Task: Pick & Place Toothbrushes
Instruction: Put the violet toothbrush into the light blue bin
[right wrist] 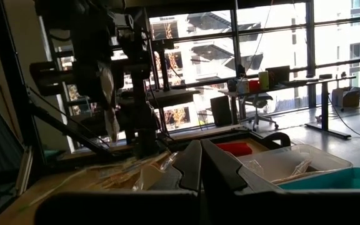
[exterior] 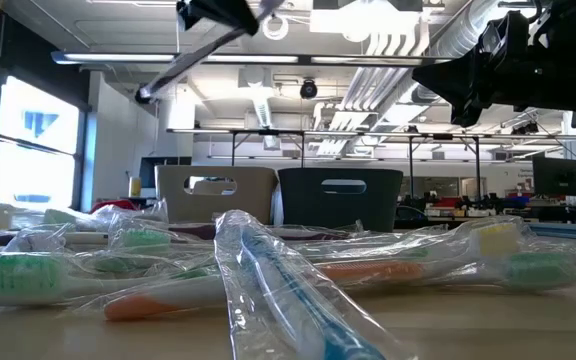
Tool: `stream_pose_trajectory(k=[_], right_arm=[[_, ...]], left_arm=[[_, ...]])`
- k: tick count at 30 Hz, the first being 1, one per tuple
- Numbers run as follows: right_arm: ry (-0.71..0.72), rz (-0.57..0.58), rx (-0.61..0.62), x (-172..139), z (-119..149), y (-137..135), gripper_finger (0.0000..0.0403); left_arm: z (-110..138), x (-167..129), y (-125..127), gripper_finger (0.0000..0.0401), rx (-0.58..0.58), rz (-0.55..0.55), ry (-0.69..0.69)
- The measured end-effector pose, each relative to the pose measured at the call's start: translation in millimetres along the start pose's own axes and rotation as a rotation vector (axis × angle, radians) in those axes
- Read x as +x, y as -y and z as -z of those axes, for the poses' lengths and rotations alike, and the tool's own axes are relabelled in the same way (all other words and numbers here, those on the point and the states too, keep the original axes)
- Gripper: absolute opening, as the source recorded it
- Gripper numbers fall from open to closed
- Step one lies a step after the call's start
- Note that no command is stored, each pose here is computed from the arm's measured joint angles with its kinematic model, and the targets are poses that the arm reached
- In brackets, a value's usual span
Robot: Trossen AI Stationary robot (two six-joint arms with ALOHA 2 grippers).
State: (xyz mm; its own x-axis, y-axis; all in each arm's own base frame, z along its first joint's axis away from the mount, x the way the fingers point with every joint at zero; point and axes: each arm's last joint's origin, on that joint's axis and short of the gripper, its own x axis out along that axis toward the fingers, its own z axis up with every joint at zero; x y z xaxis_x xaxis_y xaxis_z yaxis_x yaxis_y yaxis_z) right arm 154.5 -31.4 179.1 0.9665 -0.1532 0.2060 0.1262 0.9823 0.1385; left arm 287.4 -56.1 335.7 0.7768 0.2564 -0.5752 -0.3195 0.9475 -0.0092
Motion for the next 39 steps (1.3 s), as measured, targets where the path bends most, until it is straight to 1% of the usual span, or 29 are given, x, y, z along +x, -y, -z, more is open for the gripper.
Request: stream_pose_trajectory(k=[7,10,12,16,20,22,26,29,31,34,39], right_arm=[[0.001,-0.002,0.005,0,0,0,0.0002],[0.002,-0.003,0.006,0,0,0,0.0002],[0.002,-0.004,0.007,0,0,0,0.0002],[0.002,-0.004,0.007,0,0,0,0.0002],[0.002,-0.004,0.008,0,0,0,0.0002],[0.001,-0.004,0.008,0,0,0,0.0002],[0.002,-0.004,0.012,0,0,0,0.0002],[0.002,-0.004,0.012,0,0,0,0.0002],[0.003,-0.004,0.012,0,0,0,0.0002],[0.020,-0.007,0.017,0,-2,0,0.0002],[0.031,-0.010,0.071,0,-3,-1,0.0002]], left_arm=[[-10,-17,-10,0.0013,0.080,-0.160,0.130],[-14,-21,-13,0.0013,0.102,-0.195,0.160],[-16,-20,-18,0.0013,0.090,-0.207,0.168],[-10,-8,-27,0.0013,0.072,-0.224,0.149],[2,14,-34,0.0013,0.040,-0.127,0.185],[6,26,-38,0.0013,0.038,-0.041,0.250],[11,41,-51,0.0013,0.050,0.132,0.426],[15,48,-65,0.0013,0.046,0.219,0.506],[19,51,-74,0.0013,0.040,0.248,0.532],[23,54,-82,0.0013,0.035,0.255,0.553],[22,53,-85,0.0013,0.031,0.253,0.592]])
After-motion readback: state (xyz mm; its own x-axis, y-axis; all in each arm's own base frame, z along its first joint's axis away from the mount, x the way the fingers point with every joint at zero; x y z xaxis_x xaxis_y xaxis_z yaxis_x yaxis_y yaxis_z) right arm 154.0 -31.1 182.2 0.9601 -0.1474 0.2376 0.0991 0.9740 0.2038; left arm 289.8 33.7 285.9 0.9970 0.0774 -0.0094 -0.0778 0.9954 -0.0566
